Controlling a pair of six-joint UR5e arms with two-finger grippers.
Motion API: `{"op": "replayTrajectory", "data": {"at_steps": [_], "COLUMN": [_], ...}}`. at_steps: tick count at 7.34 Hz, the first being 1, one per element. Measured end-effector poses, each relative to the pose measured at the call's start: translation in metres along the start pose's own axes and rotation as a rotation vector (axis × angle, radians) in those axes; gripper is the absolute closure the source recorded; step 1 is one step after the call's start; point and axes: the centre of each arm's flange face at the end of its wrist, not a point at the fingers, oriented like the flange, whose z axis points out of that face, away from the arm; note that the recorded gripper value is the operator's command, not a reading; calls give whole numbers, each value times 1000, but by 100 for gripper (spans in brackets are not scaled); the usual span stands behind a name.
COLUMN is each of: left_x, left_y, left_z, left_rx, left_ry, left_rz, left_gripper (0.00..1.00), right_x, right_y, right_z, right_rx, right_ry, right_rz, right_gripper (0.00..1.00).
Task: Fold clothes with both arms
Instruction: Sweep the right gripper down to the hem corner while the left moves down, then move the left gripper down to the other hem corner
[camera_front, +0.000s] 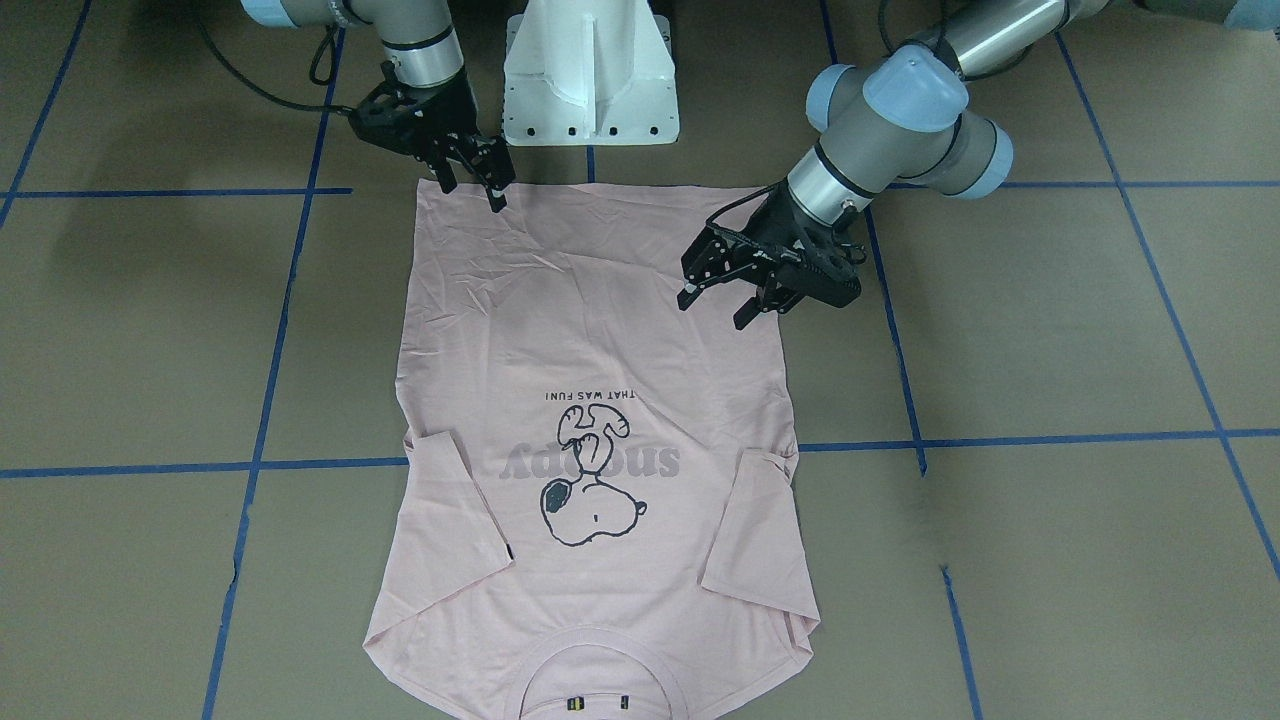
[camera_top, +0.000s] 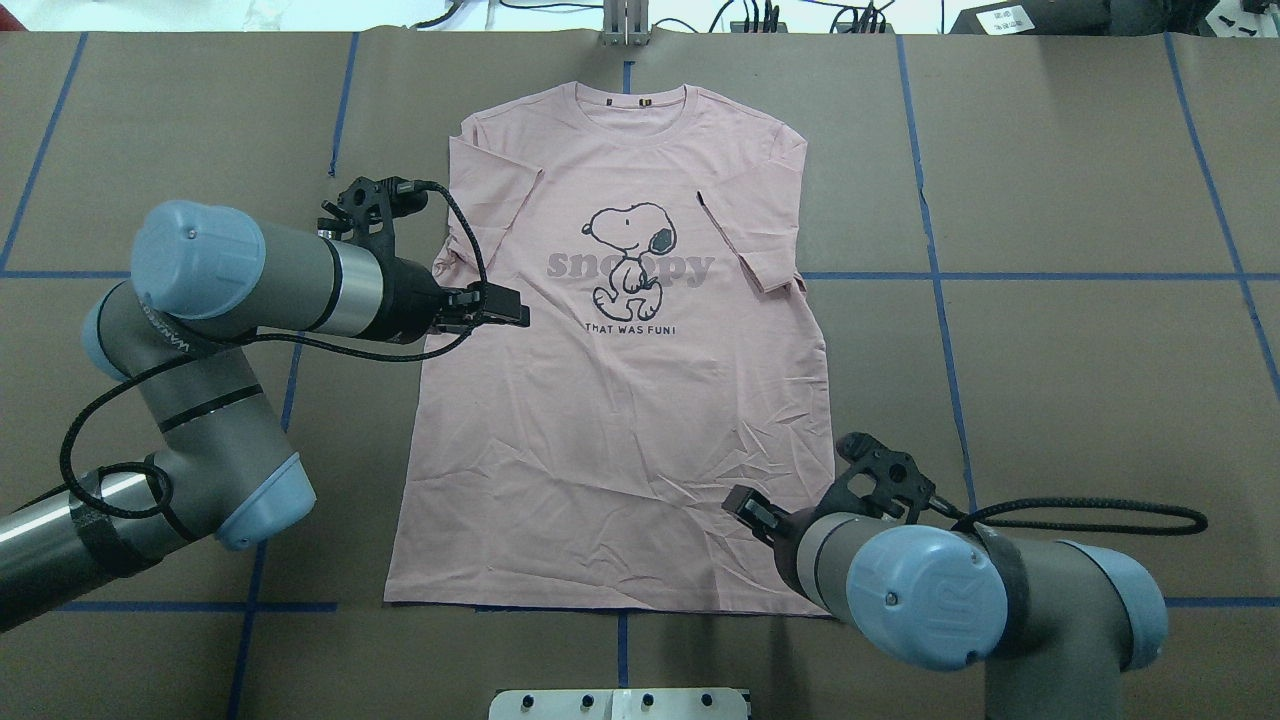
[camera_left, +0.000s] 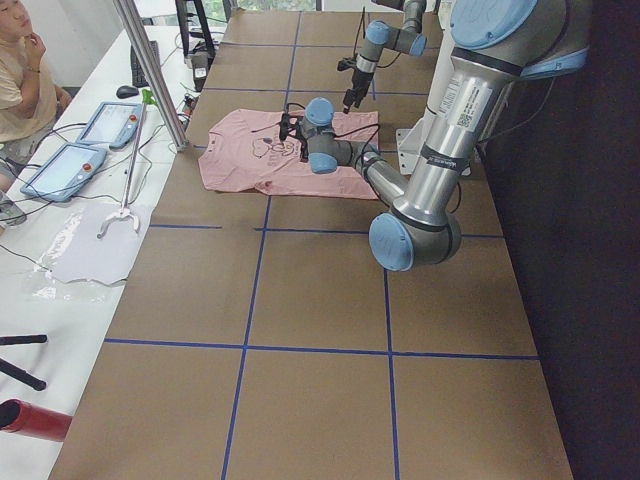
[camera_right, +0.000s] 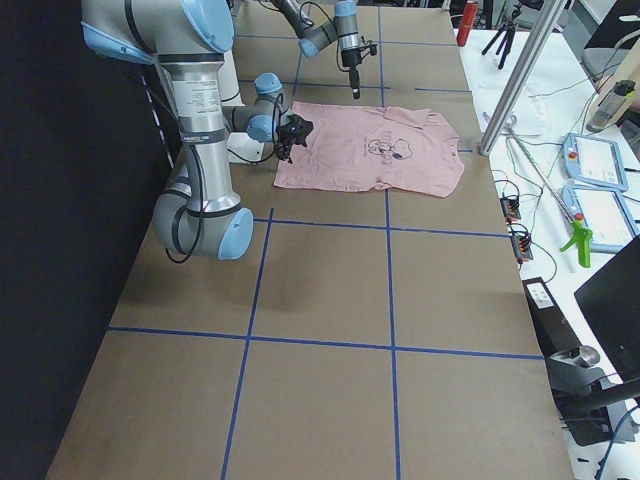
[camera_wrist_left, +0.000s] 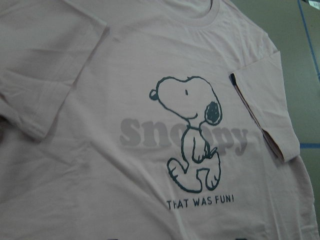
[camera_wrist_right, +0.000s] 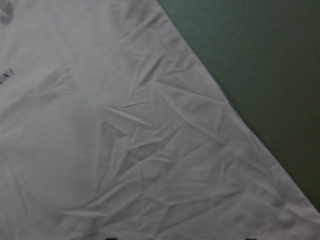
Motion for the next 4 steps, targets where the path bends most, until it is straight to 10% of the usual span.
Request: {"op": "replayTrajectory", "data": {"at_steps": [4], "left_x": [-3], "left_y": [-1], "left_z": [1], "left_rx": [5], "left_ry": [-6], "left_rz": [-7], "left_gripper": [16], "right_x": [54], "right_y": [11], "right_z": [25], "right_rx": [26], "right_ry": [108], "right_rz": [69], "right_gripper": [27]}}
